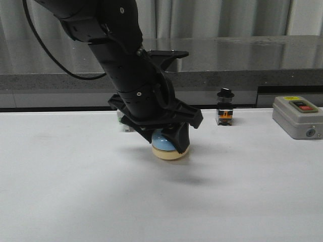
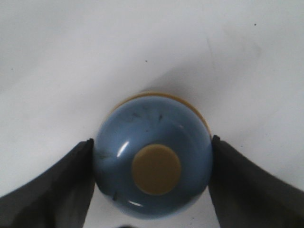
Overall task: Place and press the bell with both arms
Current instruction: 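Lower the bell onto the table center and open the left gripper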
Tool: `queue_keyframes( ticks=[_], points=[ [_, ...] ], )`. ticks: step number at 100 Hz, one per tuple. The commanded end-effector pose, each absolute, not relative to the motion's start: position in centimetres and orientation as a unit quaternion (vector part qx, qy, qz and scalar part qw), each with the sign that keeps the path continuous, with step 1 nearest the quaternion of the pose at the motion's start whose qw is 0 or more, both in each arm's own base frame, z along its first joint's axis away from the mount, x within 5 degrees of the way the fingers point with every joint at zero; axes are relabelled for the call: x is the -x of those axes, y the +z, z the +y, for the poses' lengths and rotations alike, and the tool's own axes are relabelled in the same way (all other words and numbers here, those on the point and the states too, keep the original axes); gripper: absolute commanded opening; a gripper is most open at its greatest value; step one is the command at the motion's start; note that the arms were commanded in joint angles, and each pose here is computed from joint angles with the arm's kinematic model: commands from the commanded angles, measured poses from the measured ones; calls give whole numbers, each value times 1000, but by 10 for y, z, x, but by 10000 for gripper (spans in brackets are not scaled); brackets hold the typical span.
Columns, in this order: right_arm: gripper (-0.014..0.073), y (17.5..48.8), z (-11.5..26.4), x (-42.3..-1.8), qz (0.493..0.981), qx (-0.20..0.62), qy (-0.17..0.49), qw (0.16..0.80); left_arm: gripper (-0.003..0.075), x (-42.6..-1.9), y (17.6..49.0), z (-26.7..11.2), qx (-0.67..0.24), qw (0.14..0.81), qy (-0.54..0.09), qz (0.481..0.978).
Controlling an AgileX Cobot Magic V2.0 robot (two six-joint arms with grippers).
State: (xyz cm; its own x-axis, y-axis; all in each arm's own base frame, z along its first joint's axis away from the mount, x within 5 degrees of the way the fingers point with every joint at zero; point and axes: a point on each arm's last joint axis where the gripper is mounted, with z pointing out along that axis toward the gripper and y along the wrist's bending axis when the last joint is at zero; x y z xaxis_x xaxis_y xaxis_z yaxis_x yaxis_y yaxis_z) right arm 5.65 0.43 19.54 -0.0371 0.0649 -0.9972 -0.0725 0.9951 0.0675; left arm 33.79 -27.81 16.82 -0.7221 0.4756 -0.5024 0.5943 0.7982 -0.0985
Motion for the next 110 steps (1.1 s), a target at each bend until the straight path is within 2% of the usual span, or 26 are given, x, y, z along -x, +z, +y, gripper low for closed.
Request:
queue_keyframes(
  ticks=[1, 10, 35, 52, 68, 87, 110],
  points=[
    [-60, 209, 4, -54, 677, 3, 44, 735, 381, -340, 201, -284, -285, 287, -152, 902],
    [-60, 209, 4, -54, 677, 3, 44, 735, 428, -340, 201, -284, -285, 287, -152, 902],
    [-60, 209, 4, -54, 677, 3, 44, 735, 440, -340, 201, -284, -286, 287, -151, 902],
    [-60, 209, 4, -54, 677, 3, 44, 735, 532, -339, 201, -283, -292, 282, -148, 902],
    [-60, 209, 4, -54, 677, 3, 44, 735, 550, -338, 200, -283, -294, 276, -149, 903],
    [-60, 209, 4, -54, 677, 3, 44, 735, 622, -338, 200, -283, -293, 276, -150, 903],
    [-60, 209, 4, -54, 677, 3, 44, 735, 623, -335, 220, -281, -291, 296, -159, 896]
  ],
)
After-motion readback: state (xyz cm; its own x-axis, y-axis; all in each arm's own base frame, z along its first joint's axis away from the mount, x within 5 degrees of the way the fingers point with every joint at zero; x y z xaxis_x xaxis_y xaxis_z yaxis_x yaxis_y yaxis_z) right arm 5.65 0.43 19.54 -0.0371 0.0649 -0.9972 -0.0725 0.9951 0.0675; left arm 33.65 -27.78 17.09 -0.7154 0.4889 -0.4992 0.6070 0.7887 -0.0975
